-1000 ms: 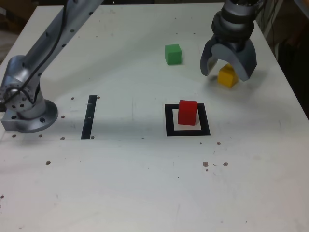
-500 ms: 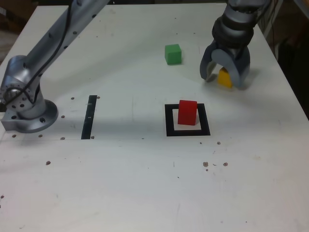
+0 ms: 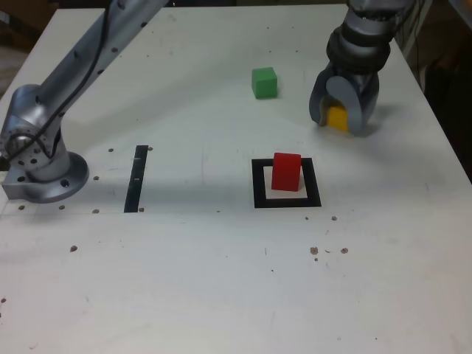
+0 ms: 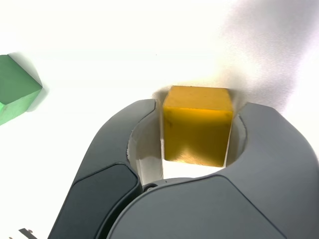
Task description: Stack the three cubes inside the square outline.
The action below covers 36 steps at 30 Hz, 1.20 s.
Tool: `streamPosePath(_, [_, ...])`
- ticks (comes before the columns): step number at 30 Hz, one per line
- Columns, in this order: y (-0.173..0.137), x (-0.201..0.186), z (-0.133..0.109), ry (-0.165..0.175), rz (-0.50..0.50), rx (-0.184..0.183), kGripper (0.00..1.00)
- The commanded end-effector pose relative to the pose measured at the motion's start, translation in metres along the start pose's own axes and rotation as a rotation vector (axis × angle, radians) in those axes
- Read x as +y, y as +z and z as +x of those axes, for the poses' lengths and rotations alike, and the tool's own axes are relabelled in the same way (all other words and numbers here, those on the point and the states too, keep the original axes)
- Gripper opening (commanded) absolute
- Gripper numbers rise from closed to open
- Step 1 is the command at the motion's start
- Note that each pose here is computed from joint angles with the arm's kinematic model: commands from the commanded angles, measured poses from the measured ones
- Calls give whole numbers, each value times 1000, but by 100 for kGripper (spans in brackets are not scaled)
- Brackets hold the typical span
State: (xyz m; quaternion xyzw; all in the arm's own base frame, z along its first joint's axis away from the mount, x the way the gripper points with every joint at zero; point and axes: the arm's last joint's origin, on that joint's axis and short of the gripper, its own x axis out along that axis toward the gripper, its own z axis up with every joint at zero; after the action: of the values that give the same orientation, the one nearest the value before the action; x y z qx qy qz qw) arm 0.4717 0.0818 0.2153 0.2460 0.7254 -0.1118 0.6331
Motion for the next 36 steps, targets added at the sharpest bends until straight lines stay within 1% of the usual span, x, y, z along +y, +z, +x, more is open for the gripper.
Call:
streamPosePath(1, [-3,1,-6,7,-10,-14,33])
streamPosePath(2, [-3,0,-6,6,-15,-15,31])
streamPosePath(5, [-6,-1,-7,-1,-28,-17,30])
streamPosePath(8, [-12,-3,-18,0,-44,-33,28])
streamPosePath(12, [-26,-10,-46,2,-71,-65,26])
streamPosePath(16, [-42,-28,-81,5,-116,-80,26])
streamPosePath(20, [-55,-55,-113,25,-154,-99,26])
streamPosePath(24, [-67,-94,-138,46,-190,-110,26])
streamPosePath(26, [-71,-113,-144,47,-207,-108,26])
streamPosePath(29, [-72,-139,-145,36,-233,-93,26])
streamPosePath(33, [-68,-164,-136,-5,-282,-56,26])
streamPosePath(36, [-64,-173,-127,-36,-323,-28,26])
